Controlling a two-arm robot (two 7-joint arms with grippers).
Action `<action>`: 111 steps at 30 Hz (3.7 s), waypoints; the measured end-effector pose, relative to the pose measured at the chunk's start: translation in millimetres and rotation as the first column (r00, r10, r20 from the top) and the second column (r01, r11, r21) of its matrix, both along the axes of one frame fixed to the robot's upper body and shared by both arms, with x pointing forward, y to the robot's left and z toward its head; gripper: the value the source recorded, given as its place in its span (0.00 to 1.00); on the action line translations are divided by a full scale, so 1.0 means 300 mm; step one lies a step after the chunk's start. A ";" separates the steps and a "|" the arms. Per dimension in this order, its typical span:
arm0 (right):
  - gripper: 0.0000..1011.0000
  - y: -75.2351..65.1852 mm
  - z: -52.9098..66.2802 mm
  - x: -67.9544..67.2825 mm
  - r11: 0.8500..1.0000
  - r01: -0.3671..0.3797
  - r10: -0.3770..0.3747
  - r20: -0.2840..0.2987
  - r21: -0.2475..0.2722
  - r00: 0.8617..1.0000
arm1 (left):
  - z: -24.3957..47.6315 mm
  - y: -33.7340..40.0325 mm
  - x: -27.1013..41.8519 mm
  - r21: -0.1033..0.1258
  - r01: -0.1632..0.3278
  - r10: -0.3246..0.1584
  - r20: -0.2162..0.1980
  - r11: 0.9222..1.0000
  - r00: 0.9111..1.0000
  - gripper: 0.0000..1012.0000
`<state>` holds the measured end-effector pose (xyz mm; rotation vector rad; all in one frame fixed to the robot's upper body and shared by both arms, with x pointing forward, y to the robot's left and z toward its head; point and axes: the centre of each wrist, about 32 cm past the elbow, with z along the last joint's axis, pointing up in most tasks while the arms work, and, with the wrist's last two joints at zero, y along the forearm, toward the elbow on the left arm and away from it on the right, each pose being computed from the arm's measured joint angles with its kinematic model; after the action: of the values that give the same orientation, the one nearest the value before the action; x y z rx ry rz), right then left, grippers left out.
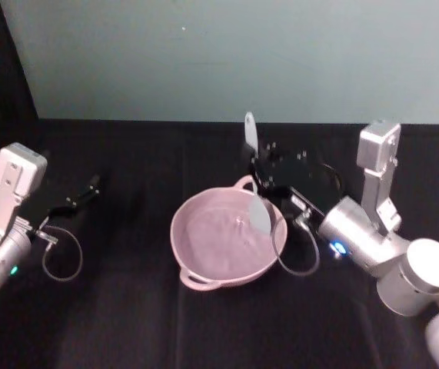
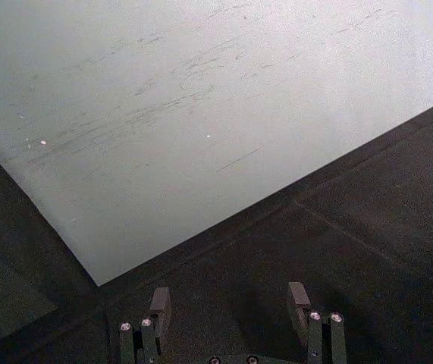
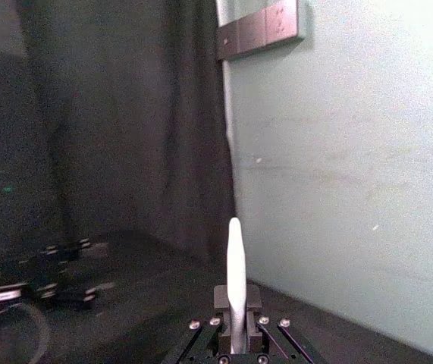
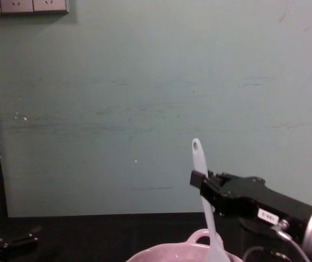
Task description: Use the one hand to pick up the spoon and stir the clear water in the bowl.
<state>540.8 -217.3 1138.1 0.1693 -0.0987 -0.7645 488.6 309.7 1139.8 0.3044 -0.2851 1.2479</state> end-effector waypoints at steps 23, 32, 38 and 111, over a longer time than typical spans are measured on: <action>0.12 0.147 -0.001 0.000 0.983 -0.165 0.174 -0.128 0.078 0.976 | 0.000 0.000 0.000 0.000 0.000 0.000 0.000 1.000 1.000 1.00; 0.12 0.142 -0.007 0.094 0.995 -0.059 0.065 -0.082 0.081 0.994 | 0.000 0.000 0.000 0.000 0.000 0.000 0.000 1.000 1.000 1.00; 0.12 0.083 -0.006 0.113 0.999 -0.001 0.004 -0.050 0.052 0.999 | 0.000 0.000 0.000 0.000 0.000 0.000 0.000 1.000 1.000 1.00; 0.12 -0.079 0.198 -0.081 0.989 -0.147 0.138 -0.211 -0.026 0.968 | 0.000 0.000 0.000 0.000 0.000 0.000 0.000 1.000 1.000 1.00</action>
<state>516.6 -241.0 1197.6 0.0548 0.0958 -0.6317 488.6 309.7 1139.8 0.3045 -0.2851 1.2479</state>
